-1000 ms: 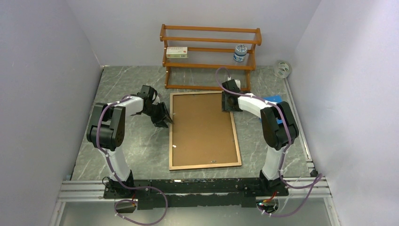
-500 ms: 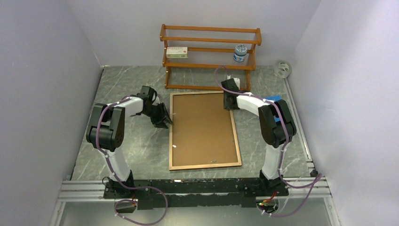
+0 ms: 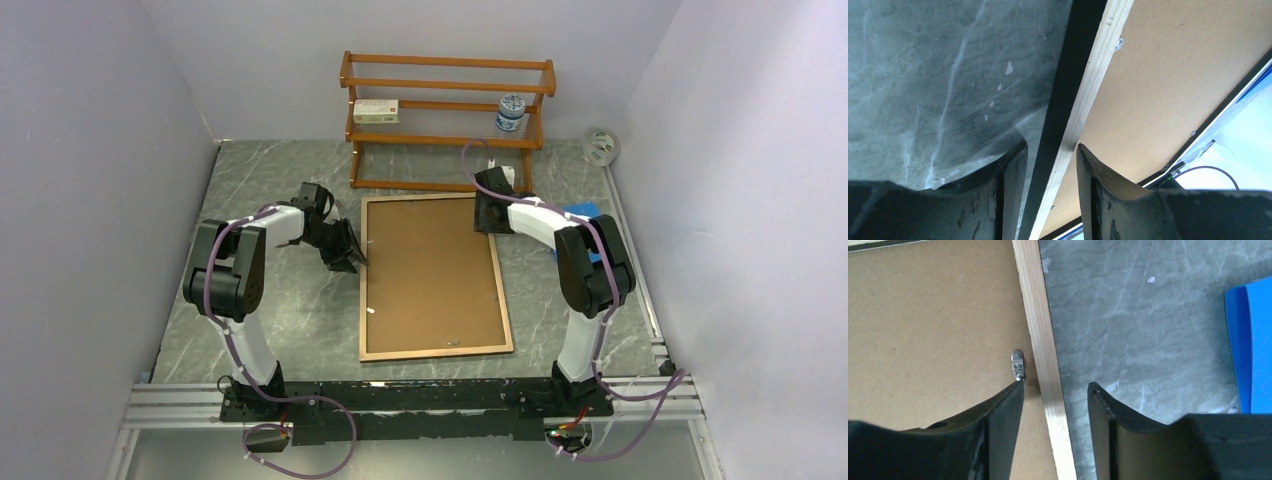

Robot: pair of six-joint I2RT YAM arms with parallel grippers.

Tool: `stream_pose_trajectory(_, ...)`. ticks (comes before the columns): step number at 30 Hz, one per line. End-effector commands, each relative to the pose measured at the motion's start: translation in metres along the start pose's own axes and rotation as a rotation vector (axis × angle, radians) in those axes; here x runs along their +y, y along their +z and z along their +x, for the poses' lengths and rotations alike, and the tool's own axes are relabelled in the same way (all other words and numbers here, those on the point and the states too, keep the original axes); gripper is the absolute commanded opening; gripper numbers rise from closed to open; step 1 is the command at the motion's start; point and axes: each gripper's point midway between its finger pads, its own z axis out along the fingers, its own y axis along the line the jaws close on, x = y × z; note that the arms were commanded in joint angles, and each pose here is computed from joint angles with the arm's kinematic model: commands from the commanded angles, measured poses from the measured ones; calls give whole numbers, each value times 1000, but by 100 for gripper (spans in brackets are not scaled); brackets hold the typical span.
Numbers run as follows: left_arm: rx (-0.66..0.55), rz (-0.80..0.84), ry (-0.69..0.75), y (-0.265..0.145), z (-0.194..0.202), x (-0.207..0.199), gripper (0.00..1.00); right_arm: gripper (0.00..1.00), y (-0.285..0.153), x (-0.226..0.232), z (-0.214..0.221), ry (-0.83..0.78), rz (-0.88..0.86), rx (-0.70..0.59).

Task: Put the photo into the frame
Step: Install the photo frame at the center of the board.

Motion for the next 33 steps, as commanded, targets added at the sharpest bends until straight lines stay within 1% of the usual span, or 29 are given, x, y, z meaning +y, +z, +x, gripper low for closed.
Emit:
stream_pose_trajectory(1,-13,-39,4,-5,3,5,47,56,-23,5,-17,68,-54,-30)
stream_pose_trajectory(7,-9,-40,4,-4,4,6,47,60,-9,9,-16,81,-47,-12)
stream_pose_trajectory(17,-1,-33,1,-3,6,6,47,60,14,12,-17,81,-11,6)
stream_pose_trajectory(20,3,-34,-2,-3,7,7,46,54,17,9,-14,87,8,16)
stream_pose_trajectory(22,3,-36,-2,-3,7,7,46,45,18,8,-10,86,9,23)
stream_pose_trajectory(25,3,-37,-2,-3,7,8,47,36,17,10,-6,79,-8,28)
stream_pose_trajectory(29,8,-36,-5,-1,8,8,46,33,14,12,-1,75,-38,36)
stream_pose_trajectory(33,8,-35,-3,-1,7,8,46,32,11,12,3,72,-51,41)
